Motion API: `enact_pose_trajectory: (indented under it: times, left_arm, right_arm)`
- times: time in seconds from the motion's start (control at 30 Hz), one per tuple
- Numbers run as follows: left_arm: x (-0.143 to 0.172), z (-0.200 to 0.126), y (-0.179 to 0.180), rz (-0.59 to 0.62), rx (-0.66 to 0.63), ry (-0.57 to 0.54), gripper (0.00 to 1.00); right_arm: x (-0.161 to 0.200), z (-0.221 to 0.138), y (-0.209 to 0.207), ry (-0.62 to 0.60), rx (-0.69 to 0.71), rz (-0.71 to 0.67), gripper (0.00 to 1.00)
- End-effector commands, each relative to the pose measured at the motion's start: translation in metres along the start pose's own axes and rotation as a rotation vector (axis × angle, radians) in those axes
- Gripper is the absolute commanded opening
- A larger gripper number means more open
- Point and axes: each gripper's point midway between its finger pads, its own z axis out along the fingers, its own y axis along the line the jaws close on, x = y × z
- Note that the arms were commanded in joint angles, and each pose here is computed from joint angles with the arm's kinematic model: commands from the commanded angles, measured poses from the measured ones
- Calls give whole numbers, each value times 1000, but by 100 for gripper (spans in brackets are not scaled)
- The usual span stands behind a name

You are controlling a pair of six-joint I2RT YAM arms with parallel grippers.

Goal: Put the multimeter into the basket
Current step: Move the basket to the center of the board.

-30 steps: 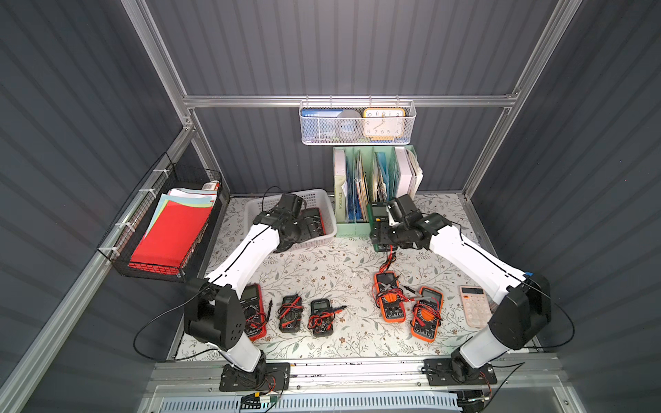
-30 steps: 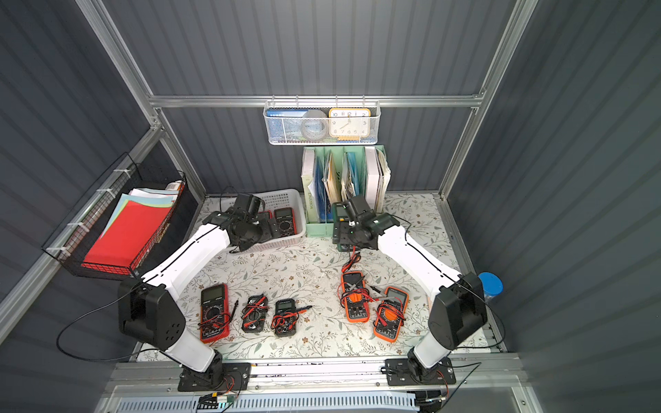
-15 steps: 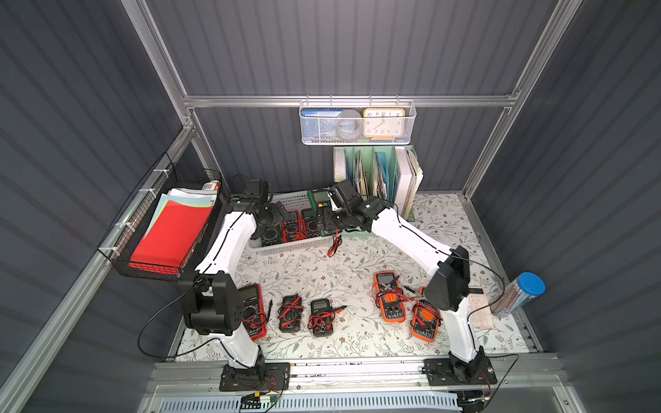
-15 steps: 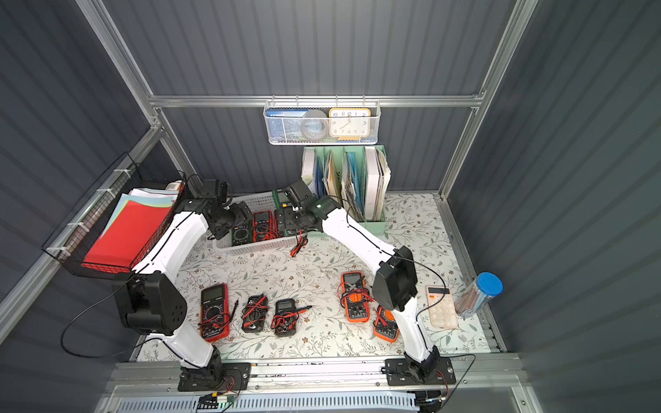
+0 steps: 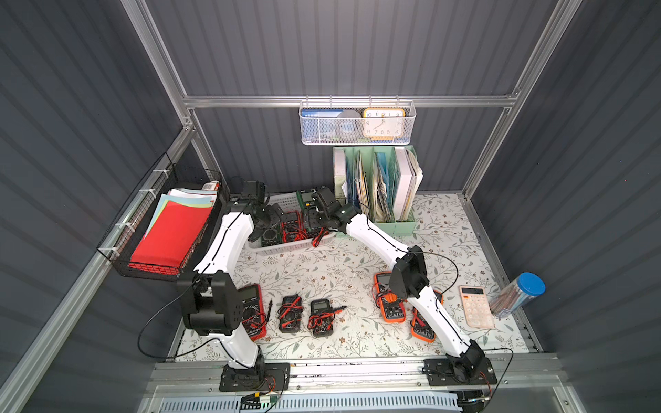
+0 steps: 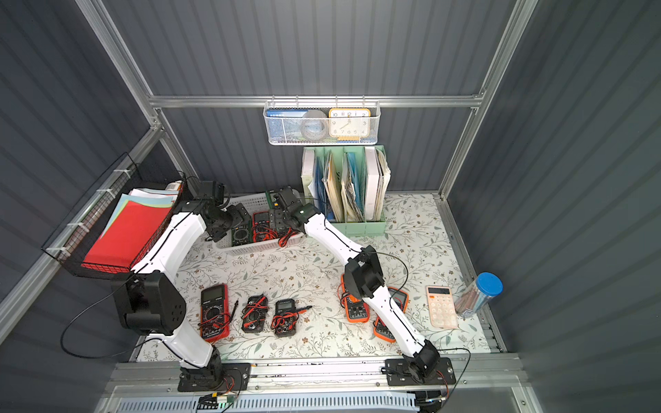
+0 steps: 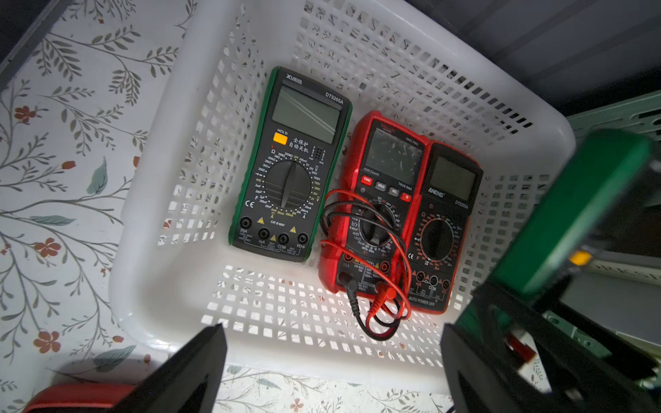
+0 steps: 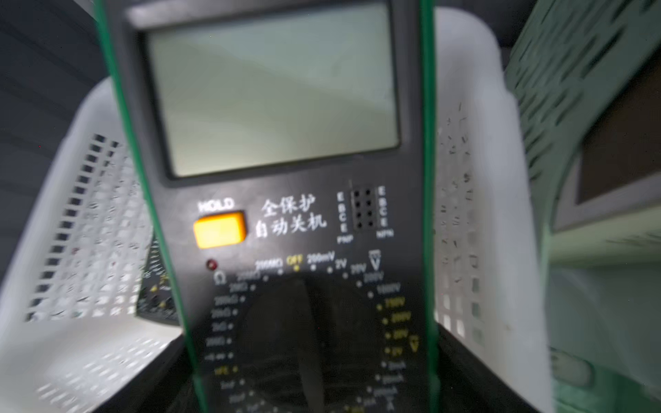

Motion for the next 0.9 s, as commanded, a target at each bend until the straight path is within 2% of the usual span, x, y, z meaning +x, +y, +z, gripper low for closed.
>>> enact_pose_trajectory:
  times: [0.0, 0.23, 0.7, 0.87]
  left_arm:
    - [9, 1, 4, -10, -5, 30, 99]
    - [13, 12, 6, -12, -13, 49, 99]
    - [16, 15, 12, -13, -34, 53, 99]
    - [16, 14, 13, -10, -37, 51, 99]
  right_arm:
    - [-20, -2, 0, -65, -5, 6, 60]
    - [16, 8, -5, 52, 13, -3, 59]
    - [68, -21, 3, 161, 58, -32, 59]
    - [97, -33, 8, 213, 59, -27, 58]
